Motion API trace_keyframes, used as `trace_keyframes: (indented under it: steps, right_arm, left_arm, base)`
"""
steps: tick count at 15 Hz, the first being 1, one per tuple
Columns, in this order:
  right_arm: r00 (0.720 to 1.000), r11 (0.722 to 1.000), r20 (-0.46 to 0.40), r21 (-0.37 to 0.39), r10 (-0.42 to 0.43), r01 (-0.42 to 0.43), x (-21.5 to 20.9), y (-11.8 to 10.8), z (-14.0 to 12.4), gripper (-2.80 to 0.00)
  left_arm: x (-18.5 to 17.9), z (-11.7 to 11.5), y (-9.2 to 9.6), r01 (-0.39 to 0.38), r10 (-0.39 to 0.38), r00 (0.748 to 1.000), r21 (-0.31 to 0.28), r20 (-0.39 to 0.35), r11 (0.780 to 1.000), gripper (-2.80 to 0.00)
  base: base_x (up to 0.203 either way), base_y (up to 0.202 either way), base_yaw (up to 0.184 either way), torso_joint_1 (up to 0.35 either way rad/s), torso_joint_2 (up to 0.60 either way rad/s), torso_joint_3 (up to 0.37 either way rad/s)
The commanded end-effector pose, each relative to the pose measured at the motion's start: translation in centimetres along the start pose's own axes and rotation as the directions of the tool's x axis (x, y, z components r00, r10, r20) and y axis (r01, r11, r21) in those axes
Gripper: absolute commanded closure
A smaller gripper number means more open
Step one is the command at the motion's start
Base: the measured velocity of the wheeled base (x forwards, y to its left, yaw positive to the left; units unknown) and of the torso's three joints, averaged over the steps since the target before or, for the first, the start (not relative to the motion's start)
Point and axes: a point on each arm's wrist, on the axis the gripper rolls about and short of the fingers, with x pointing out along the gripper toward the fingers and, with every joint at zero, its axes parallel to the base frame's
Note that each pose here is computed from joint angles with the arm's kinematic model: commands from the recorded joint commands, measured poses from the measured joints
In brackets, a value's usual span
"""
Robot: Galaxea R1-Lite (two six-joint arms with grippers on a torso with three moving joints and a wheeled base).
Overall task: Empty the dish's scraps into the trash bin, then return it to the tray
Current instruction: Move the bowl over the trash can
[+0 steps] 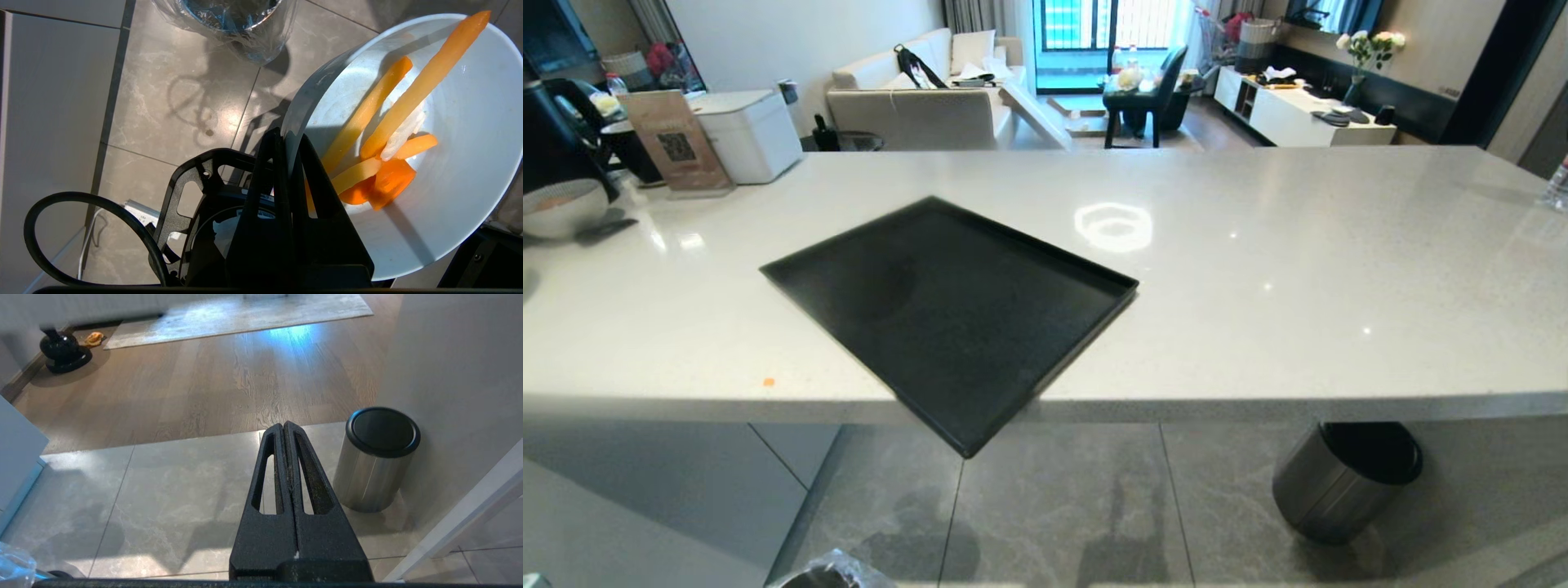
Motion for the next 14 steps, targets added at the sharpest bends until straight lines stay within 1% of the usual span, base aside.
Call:
trace_keyframes:
  steps: [1,7,10,11,14]
  right_arm:
    - [1.000,1.000,0.000,0.000,0.000,0.000,0.00,0.00,0.00,0.00]
    - [1.000,1.000,-0.001,0.000,0.000,0.000,0.01,0.00,0.01,0.00]
    - [1.000,1.000,0.001,0.000,0.000,0.000,0.00,0.00,0.00,0.00]
    - [1.000,1.000,-0.001,0.000,0.000,0.000,0.01,0.00,0.01,0.00]
    - [1.000,1.000,-0.001,0.000,0.000,0.000,0.01,0.00,0.01,0.00]
  left_arm:
    - [-0.01,0.01,0.00,0.001,-0.001,1.000,-0.001,-0.003,1.000,0.00]
    - [-0.03,-0.05,-0.01,0.002,-0.002,1.000,-0.001,0.000,1.000,0.00]
    - [-0.02,-0.05,-0.01,0.002,-0.002,1.000,-0.001,0.000,1.000,0.00]
    - [-0.02,-0.05,-0.01,0.002,-0.002,1.000,-0.001,0.000,1.000,0.00]
    - [-0.02,-0.05,-0.01,0.002,-0.002,1.000,-0.001,0.000,1.000,0.00]
  base:
    - [0.000,0.000,0.000,-0.094,0.48,0.394]
    - [0.000,0.000,0.000,-0.046,0.45,0.404]
    - [0.000,0.000,0.000,0.010,0.43,0.443]
    - [0.000,0.000,0.000,0.002,0.21,0.237]
    - [0.000,0.000,0.000,0.000,0.00,0.000]
